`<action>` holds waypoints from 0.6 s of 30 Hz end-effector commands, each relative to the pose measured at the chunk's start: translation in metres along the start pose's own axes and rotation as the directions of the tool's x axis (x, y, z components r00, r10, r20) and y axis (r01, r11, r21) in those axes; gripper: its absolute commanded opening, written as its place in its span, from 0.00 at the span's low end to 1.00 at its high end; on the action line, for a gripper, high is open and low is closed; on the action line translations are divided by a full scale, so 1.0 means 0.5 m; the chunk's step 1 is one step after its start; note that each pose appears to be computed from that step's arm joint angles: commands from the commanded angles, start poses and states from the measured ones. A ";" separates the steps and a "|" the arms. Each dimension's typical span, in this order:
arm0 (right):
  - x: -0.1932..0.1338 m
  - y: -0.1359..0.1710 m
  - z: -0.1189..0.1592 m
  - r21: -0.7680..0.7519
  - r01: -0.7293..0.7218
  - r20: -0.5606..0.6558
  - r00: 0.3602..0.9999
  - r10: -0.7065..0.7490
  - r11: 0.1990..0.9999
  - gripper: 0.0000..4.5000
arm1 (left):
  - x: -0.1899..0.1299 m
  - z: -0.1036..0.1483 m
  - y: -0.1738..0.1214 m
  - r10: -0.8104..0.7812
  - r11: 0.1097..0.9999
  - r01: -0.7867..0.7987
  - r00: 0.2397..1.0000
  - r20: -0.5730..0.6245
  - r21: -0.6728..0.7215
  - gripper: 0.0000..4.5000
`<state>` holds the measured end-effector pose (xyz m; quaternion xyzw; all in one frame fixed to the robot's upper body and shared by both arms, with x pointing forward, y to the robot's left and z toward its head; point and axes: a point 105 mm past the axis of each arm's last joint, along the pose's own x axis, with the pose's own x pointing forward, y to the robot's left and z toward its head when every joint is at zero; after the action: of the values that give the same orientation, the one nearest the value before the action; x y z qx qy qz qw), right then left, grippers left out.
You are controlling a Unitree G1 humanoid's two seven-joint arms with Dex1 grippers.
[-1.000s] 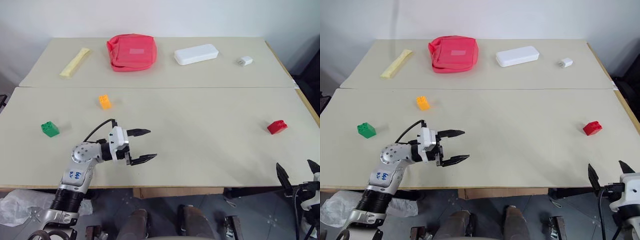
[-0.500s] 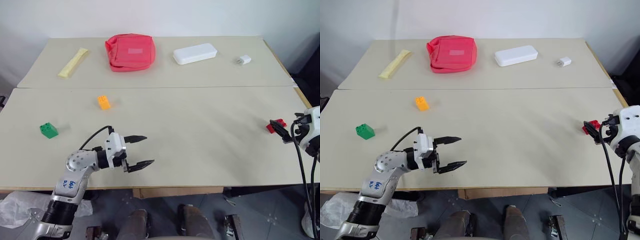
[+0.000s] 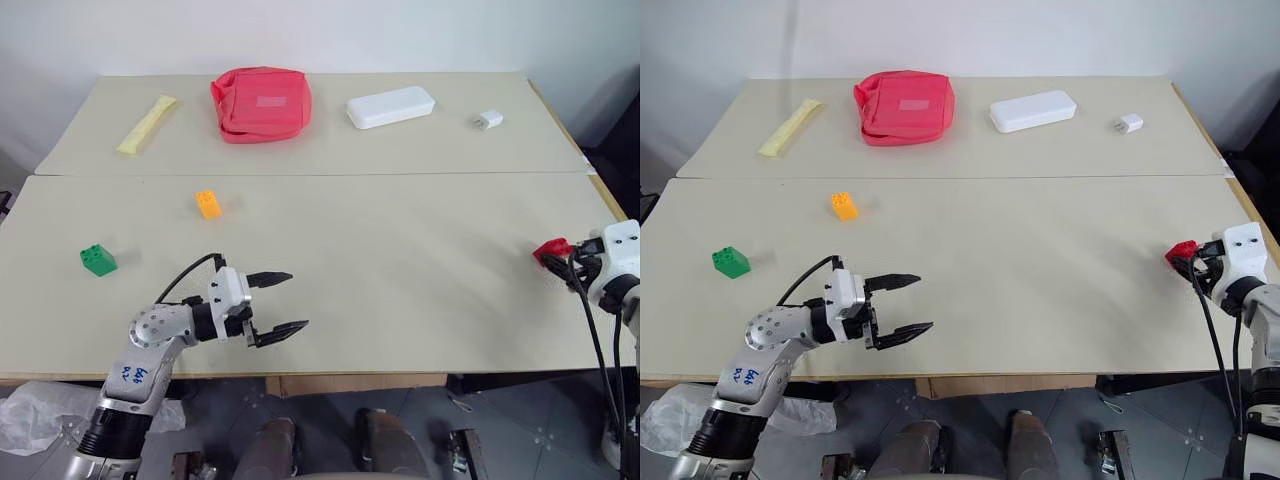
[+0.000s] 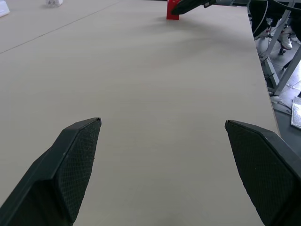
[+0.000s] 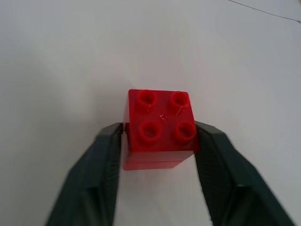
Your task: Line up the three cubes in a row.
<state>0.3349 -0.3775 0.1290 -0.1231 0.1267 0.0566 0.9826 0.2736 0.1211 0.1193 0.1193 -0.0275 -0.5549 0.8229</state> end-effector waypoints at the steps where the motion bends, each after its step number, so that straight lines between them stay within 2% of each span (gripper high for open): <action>1: -0.011 0.010 0.032 -0.014 -0.077 0.079 0.994 0.078 0.997 0.33 | -0.005 0.017 0.011 0.011 0.999 -0.012 1.000 0.021 0.040 1.00; 3: -0.015 0.024 0.051 -0.019 -0.137 0.127 0.982 0.138 0.990 0.33 | -0.005 0.017 0.013 0.012 0.999 -0.013 1.000 0.022 0.042 1.00; 6: -0.017 0.112 0.098 -0.119 -0.365 0.150 0.913 0.381 0.923 0.33 | -0.015 0.012 0.026 0.054 0.998 -0.055 0.998 0.030 0.019 1.00; 7: -0.019 0.152 0.109 -0.171 -0.448 0.132 0.872 0.471 0.877 0.33 | -0.021 0.009 0.032 0.074 0.997 -0.074 0.997 0.032 0.010 1.00; 9: -0.025 0.256 0.136 -0.285 -0.631 0.053 0.741 0.669 0.721 0.33 | -0.038 0.000 0.043 0.117 0.993 -0.117 0.993 0.024 -0.009 1.00; 13: -0.033 0.397 0.164 -0.345 -0.816 -0.114 0.526 0.843 0.463 0.33 | -0.060 -0.017 0.047 0.154 0.988 -0.154 0.988 -0.009 -0.018 1.00; 16: -0.026 0.465 0.177 -0.380 -0.862 -0.172 0.423 0.890 0.337 0.33 | -0.067 -0.022 0.041 0.164 0.986 -0.164 0.986 -0.018 -0.023 1.00; 18: -0.006 0.505 0.177 -0.425 -0.864 -0.194 0.379 0.905 0.271 0.33 | -0.070 -0.023 0.033 0.172 0.985 -0.172 0.985 -0.021 -0.023 1.00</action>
<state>0.3152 -0.1204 0.1628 -0.2408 0.1125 0.6123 0.7446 0.2799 0.1605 0.1051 0.0988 -0.0032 -0.4846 0.8691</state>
